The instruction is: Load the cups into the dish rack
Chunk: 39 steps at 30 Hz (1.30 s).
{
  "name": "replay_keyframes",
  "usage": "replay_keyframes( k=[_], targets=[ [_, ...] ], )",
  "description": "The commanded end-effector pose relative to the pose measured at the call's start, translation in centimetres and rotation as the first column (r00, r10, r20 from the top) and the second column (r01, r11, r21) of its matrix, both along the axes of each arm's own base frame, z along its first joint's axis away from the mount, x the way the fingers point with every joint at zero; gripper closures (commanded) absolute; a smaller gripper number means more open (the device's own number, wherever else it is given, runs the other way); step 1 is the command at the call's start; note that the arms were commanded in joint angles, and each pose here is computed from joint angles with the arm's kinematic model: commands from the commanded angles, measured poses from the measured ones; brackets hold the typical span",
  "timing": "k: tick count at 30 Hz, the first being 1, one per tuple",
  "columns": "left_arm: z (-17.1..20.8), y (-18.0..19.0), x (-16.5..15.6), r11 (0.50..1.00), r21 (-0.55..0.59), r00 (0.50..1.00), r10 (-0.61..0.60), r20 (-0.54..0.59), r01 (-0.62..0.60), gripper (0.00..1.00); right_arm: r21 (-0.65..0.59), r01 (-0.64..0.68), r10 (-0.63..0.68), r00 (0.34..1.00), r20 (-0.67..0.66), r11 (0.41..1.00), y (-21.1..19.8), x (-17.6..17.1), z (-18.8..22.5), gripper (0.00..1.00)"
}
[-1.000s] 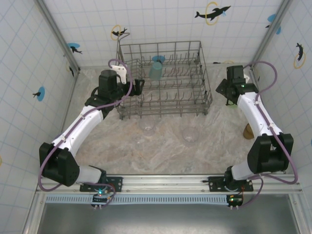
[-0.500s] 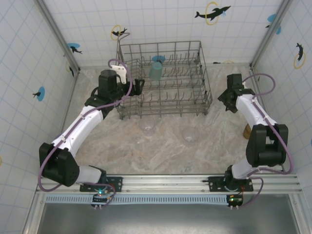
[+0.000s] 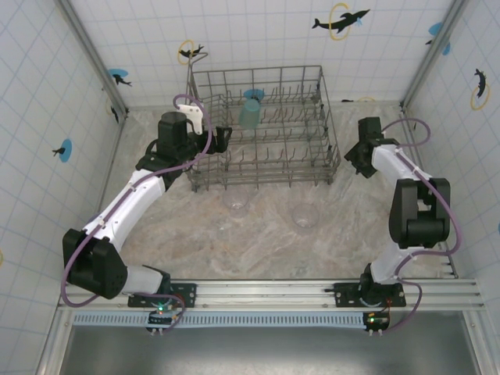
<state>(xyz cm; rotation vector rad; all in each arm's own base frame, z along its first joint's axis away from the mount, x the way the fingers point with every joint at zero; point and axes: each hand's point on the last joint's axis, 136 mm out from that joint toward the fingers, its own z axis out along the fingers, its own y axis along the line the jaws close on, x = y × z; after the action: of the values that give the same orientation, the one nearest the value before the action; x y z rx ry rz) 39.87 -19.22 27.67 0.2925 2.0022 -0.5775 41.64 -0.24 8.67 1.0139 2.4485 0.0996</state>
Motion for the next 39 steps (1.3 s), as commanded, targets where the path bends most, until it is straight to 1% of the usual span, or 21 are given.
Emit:
replay_keyframes(
  k=[1,6,9,17,23,25,27,30,35,36,39],
  targets=[
    [0.8,-0.1,-0.3,1.0,-0.024,1.0,-0.013,0.019,0.014,0.02,0.01,0.026,-0.026,0.999,0.021,1.0,-0.2,1.4,0.2,0.42],
    [1.1,0.1,-0.3,1.0,-0.022,1.0,-0.004,0.026,0.005,0.02,0.043,0.036,-0.038,0.997,0.061,0.998,0.2,2.2,1.0,0.47],
    [1.1,0.0,-0.4,1.0,-0.024,1.0,-0.009,0.027,0.009,0.02,0.064,0.036,-0.042,0.995,0.085,0.997,0.6,2.4,1.8,0.47],
    [1.3,-0.2,-0.5,0.999,-0.035,1.0,-0.018,0.025,0.019,0.02,0.058,0.075,-0.082,0.987,0.138,0.995,0.2,2.4,3.3,0.46],
    [1.4,-0.3,-0.6,0.999,-0.038,0.999,-0.022,0.027,0.023,0.02,0.055,0.105,-0.112,0.984,0.14,0.993,-0.2,3.1,2.8,0.47],
    [1.5,-0.2,-0.6,0.999,-0.038,0.999,-0.022,0.029,0.023,0.02,0.055,0.112,-0.118,0.986,0.115,0.992,-0.3,3.5,1.8,0.52],
    [1.6,-0.2,-0.6,0.999,-0.038,0.999,-0.02,0.031,0.021,0.02,0.057,0.112,-0.117,0.989,0.089,0.992,-0.2,3.8,0.9,0.54],
    [1.6,-0.2,-0.6,0.999,-0.035,0.999,-0.018,0.032,0.019,0.02,0.07,0.101,-0.107,0.99,0.091,0.992,0.3,4.3,0.5,0.58],
    [1.8,-0.2,-0.7,0.999,-0.04,0.999,-0.021,0.036,0.022,0.03,0.065,0.107,-0.11,0.992,0.055,0.992,0.6,4.2,-0.7,0.59],
    [1.9,-0.1,-0.7,0.999,-0.04,0.999,-0.019,0.038,0.021,0.02,0.068,0.108,-0.112,0.992,0.052,0.992,0.7,4.1,-0.9,0.61],
    [2.1,-0.1,-0.8,0.999,-0.04,0.999,-0.017,0.044,0.019,0.03,0.076,0.102,-0.107,0.993,0.057,0.992,1.1,4.3,-1.1,0.73]
  ],
)
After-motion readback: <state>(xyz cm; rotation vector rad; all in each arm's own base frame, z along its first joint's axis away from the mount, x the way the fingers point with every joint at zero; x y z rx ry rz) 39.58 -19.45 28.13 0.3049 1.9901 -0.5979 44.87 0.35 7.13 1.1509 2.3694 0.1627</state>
